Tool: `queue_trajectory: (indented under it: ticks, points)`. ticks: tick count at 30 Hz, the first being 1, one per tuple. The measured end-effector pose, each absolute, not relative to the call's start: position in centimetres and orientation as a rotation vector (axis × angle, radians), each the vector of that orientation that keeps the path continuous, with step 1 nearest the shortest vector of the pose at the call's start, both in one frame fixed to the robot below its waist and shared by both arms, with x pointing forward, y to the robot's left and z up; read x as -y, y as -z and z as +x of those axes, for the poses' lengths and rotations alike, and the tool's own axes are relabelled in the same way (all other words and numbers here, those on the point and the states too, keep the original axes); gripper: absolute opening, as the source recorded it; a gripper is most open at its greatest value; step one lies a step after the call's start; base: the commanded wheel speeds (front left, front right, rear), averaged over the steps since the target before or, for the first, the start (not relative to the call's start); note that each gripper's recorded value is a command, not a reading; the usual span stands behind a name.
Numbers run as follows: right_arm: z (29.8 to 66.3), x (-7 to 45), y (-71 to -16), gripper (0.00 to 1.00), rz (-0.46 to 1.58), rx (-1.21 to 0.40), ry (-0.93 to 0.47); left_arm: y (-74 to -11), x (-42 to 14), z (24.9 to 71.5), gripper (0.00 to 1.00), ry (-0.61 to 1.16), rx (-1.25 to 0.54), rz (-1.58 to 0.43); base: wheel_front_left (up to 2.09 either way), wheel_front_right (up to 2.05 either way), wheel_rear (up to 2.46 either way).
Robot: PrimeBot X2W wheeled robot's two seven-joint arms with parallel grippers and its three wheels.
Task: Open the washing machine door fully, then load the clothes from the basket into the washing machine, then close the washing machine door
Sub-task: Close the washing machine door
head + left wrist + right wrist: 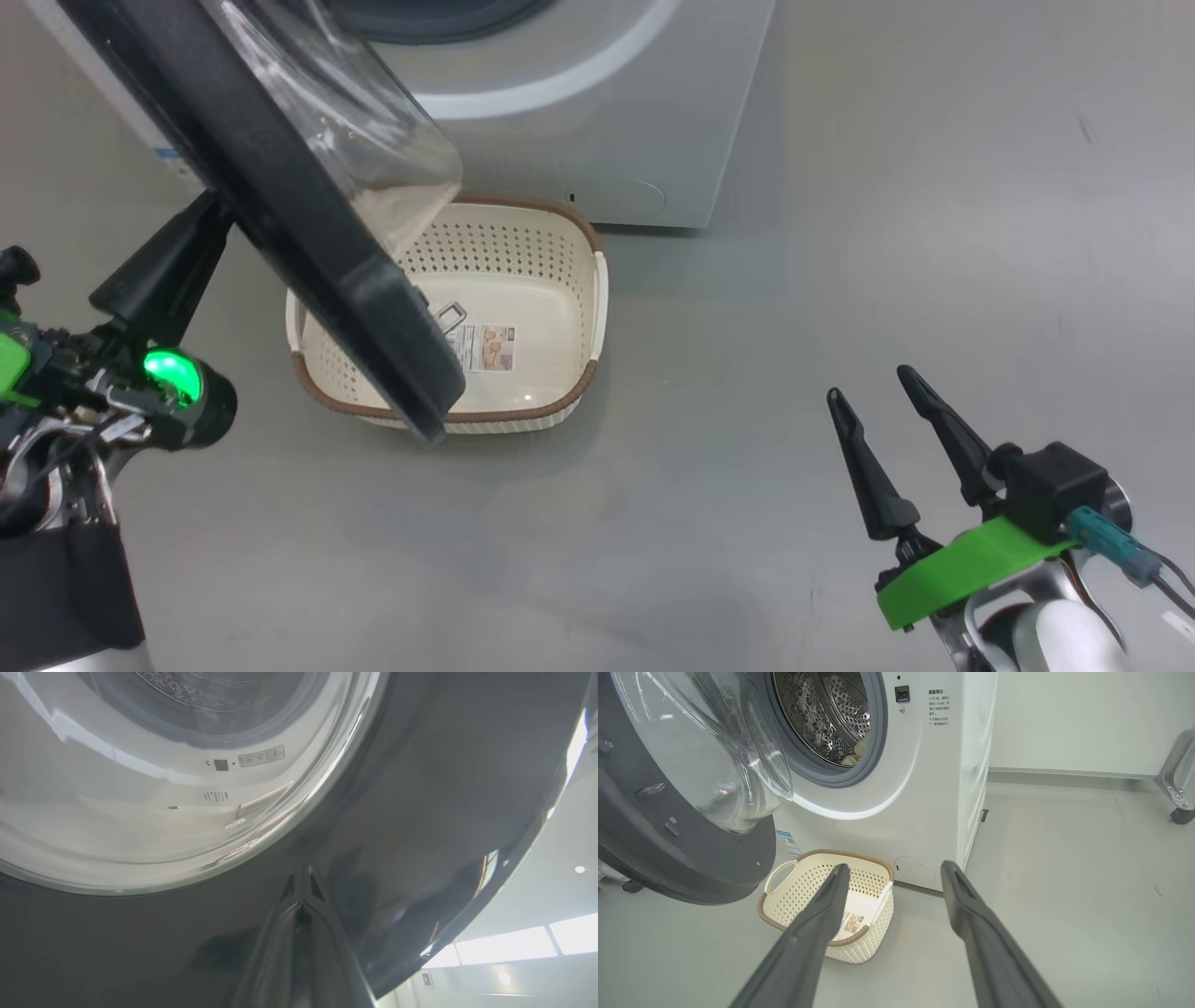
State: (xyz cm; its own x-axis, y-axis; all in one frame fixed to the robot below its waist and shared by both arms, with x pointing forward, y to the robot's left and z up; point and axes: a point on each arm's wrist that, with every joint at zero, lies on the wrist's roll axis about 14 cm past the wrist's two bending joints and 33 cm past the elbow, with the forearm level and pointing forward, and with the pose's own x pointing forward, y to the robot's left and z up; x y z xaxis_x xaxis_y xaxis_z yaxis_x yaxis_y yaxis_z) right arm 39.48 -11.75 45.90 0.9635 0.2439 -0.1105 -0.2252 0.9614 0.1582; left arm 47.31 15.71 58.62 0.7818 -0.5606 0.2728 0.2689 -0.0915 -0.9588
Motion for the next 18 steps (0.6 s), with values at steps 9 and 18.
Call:
queue_trajectory:
  ticks: [9, 18]
  points:
    - [38.7, 13.5, -45.7, 1.00, 0.149, -0.129, -0.182, -58.9, -11.4, 48.8, 0.00, 0.798, -0.310, -1.514, 0.00, 0.00, 0.00]
    - [38.3, 15.0, -46.0, 1.00, 0.142, -0.117, -0.135, -59.2, -8.6, 50.1, 0.00, 0.851, -0.351, -1.520, 0.00, 0.00, 0.00]
